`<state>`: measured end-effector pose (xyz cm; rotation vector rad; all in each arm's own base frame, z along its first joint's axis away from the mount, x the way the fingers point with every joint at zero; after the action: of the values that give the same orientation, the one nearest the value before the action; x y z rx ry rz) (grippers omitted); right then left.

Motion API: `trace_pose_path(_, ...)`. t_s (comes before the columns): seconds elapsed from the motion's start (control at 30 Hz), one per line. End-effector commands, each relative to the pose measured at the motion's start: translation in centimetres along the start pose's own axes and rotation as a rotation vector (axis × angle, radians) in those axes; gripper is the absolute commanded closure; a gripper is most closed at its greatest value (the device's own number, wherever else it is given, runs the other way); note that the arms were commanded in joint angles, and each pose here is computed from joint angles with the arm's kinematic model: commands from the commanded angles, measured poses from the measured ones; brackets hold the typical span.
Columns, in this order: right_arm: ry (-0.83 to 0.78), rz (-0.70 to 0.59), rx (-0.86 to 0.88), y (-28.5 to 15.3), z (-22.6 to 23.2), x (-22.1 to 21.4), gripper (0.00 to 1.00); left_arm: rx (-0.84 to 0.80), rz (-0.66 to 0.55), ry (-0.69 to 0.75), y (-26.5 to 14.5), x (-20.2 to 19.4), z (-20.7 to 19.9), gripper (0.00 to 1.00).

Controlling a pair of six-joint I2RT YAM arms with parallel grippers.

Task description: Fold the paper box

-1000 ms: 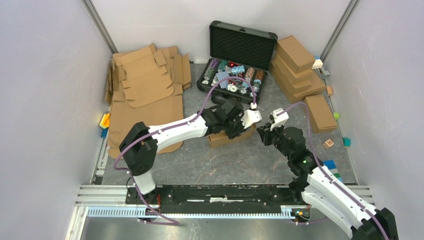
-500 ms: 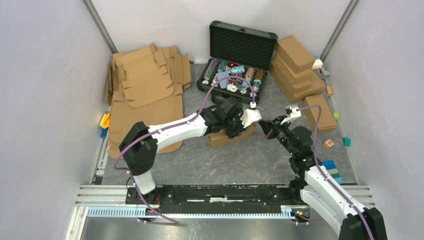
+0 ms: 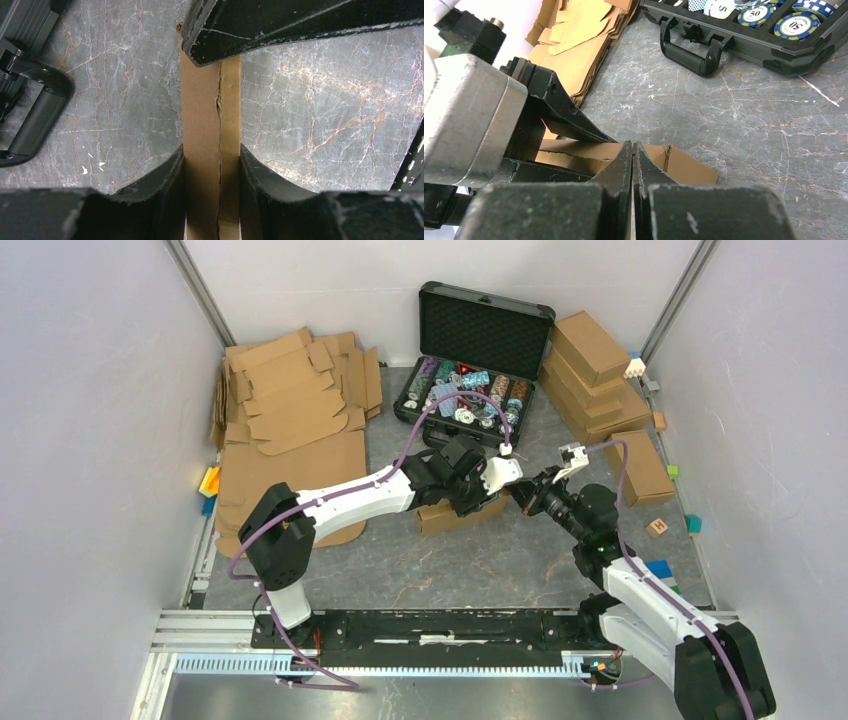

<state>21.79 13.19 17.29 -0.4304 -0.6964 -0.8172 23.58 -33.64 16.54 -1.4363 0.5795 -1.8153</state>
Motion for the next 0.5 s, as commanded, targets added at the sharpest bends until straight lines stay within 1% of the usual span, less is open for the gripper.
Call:
trace_pose_path(0.0, -0.003, 0.039, -0.014, 0.0, -0.2, -0.4, 1.00, -0.025, 0.014, -0.038, 0.6, -0.3, -0.2, 0.65)
trace_pose_path(0.1, -0.010, 0.022, -0.074, -0.9, -1.3, -1.0, 1.00, -0.025, 0.013, -0.037, 0.6, -0.2, -0.2, 0.65)
trace_pose_path(0.2, -0.014, 0.037, -0.121, -1.3, -2.2, -1.7, 1.00, -0.027, 0.011, -0.037, 0.6, -0.2, -0.2, 0.65)
trace_pose_path(0.47, -0.001, 0.089, -0.173, -1.1, -3.5, -3.0, 1.00, -0.028, 0.012, -0.036, 0.6, -0.2, -0.2, 0.65)
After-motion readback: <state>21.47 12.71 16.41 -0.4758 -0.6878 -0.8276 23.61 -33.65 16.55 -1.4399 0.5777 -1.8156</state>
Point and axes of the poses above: each gripper's point midway between its finger pads, its own y axis out along the fingers, its own z axis along the line the jaws close on, x = y × z, the point moved 7 cm from there along -y, back along the fingers, and after that the axes turned 14 degrees about y, right-handed, at the moved point
